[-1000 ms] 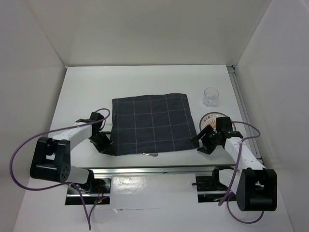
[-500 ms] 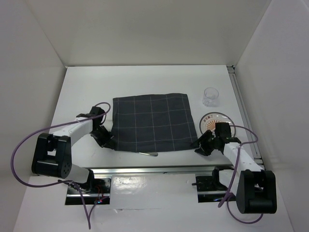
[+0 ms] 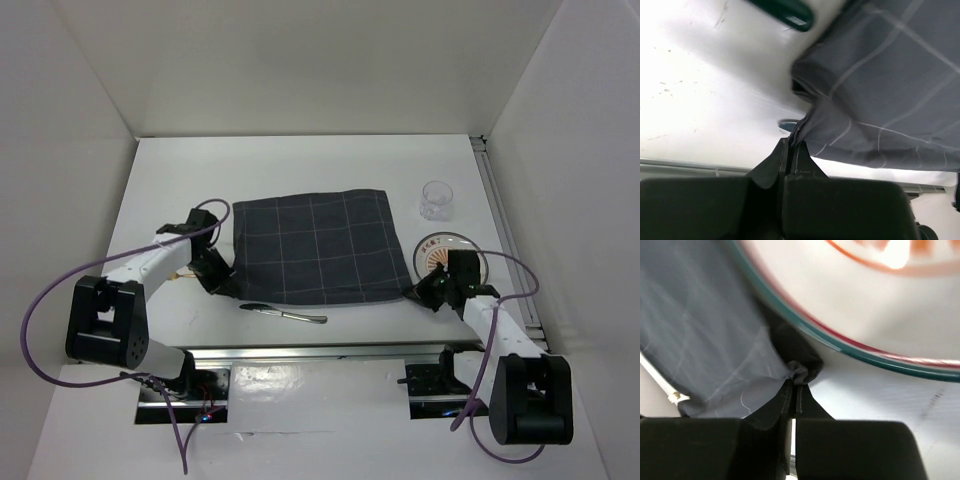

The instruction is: Set the dinner table for one person

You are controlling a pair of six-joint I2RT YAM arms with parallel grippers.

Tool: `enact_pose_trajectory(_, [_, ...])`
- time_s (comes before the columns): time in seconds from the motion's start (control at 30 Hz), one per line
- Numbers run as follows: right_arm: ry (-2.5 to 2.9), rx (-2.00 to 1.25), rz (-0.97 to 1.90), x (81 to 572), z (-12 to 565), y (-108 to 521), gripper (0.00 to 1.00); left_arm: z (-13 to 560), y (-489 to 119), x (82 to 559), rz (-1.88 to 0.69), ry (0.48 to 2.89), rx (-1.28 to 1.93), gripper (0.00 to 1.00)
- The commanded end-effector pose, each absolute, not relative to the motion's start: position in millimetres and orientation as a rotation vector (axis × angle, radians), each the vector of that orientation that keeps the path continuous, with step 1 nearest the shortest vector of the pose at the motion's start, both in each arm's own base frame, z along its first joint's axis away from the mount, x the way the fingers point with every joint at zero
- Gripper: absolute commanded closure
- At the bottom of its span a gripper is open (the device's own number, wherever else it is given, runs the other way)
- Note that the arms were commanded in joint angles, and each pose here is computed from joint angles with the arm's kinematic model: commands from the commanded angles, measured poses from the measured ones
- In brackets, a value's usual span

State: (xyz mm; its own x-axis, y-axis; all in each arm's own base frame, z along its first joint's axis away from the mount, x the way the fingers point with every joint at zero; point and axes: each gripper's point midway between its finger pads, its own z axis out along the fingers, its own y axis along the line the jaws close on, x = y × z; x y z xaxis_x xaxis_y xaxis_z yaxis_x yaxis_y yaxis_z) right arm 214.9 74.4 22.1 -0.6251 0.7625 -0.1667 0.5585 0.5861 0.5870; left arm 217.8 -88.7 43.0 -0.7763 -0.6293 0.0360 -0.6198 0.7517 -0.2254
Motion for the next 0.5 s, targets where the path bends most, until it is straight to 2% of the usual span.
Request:
enact_pose_trajectory(0.0, [2.261, 0.860, 0.628, 267, 83, 58, 1.00, 68, -81, 238, -0.300, 2.865, -0.945, 1.00])
enact_pose_trajectory(0.13, [2.173, 0.704, 0.613, 306, 151, 54, 1.00, 124, -75, 281, -0.282, 2.747, -0.856, 1.00])
enact_pose_trajectory(0.23, [2.108, 0.627, 0.621, 340, 204, 53, 1.00, 211, -76, 346, -0.395, 2.505, -0.782, 1.00])
enact_pose_trajectory(0.4, [1.945, 0.472, 0.654, 369, 305, 56, 1.00, 297, -75, 395, -0.461, 2.357, -0.670, 1.00])
enact_pose_trajectory(0.47, [1.914, 0.447, 0.650, 368, 327, 56, 1.00, 336, -73, 401, -0.490, 2.275, -0.629, 1.00])
